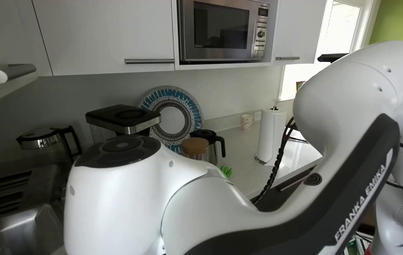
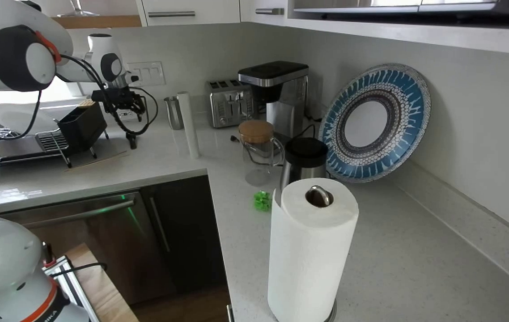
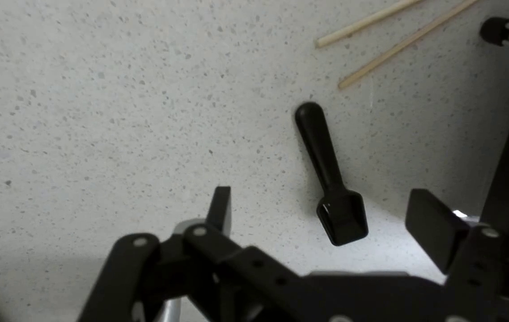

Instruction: Put the black ladle on top of the glass jar with a brown lid

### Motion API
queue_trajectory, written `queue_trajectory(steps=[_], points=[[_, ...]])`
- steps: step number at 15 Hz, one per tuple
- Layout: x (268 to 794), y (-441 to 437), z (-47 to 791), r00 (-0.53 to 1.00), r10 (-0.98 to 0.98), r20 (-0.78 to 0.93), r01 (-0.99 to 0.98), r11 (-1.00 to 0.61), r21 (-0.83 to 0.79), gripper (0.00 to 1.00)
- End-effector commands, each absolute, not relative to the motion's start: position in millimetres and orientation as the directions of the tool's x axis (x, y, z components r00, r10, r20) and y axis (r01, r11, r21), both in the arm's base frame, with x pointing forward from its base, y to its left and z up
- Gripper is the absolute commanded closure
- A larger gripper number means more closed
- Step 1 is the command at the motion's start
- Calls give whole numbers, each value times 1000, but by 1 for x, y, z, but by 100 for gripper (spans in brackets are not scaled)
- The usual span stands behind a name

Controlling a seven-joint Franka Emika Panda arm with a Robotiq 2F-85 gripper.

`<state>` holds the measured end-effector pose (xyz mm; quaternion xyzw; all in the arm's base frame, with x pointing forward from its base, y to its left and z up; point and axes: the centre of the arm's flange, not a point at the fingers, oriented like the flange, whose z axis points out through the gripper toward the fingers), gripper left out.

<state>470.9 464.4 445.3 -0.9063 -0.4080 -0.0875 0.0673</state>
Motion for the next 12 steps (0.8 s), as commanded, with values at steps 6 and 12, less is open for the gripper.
queue_trajectory(steps=[6, 12], points=[[476, 491, 427, 627, 748, 219, 775, -626, -85, 0], [473, 494, 414, 624, 760, 183, 779, -622, -72, 0]])
